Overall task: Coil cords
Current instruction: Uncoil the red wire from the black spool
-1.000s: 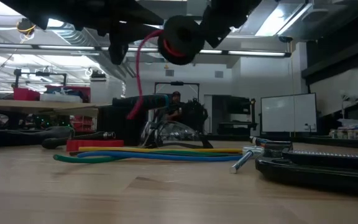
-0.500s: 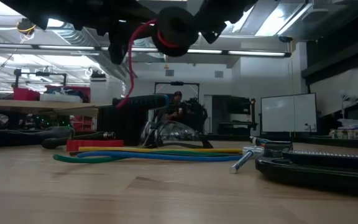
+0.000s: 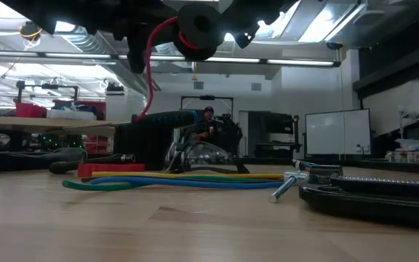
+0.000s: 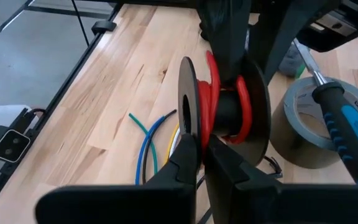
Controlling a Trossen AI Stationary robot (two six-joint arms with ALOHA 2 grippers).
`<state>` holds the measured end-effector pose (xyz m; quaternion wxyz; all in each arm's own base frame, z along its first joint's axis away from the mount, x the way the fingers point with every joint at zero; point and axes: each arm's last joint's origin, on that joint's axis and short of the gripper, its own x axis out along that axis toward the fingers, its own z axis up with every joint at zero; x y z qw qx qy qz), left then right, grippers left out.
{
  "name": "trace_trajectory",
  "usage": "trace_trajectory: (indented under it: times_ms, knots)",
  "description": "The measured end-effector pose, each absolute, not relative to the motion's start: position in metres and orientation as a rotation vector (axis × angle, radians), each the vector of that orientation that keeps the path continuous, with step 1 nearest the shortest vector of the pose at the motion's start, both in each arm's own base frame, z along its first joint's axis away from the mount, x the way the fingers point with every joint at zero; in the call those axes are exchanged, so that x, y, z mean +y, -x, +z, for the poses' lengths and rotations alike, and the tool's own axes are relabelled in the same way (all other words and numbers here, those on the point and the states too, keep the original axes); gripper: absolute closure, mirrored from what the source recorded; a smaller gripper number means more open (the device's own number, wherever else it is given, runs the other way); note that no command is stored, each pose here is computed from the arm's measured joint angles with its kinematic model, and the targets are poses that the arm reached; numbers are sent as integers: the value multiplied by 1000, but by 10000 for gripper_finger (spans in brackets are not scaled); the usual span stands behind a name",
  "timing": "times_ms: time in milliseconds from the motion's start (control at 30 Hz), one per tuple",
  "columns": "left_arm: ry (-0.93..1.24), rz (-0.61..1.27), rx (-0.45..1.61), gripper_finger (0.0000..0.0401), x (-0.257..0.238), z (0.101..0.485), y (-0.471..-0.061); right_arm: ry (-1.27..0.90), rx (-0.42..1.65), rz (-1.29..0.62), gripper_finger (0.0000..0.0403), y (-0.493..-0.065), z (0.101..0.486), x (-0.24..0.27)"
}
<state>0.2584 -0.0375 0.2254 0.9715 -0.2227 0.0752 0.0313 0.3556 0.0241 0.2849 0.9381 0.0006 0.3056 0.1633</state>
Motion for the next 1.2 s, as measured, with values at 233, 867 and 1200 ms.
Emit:
trace_trajectory:
  times_ms: [233,867,1200]
  knots:
    - [412,62,152,392,-38,225,-258,-4,624,335,388,-356,285,24]
    - [430,110,135,400,-36,226,-259,-21,611,333,263,-356,287,24]
    - [392,316,139,401,-29,221,-256,17,651,195,242,-348,324,16]
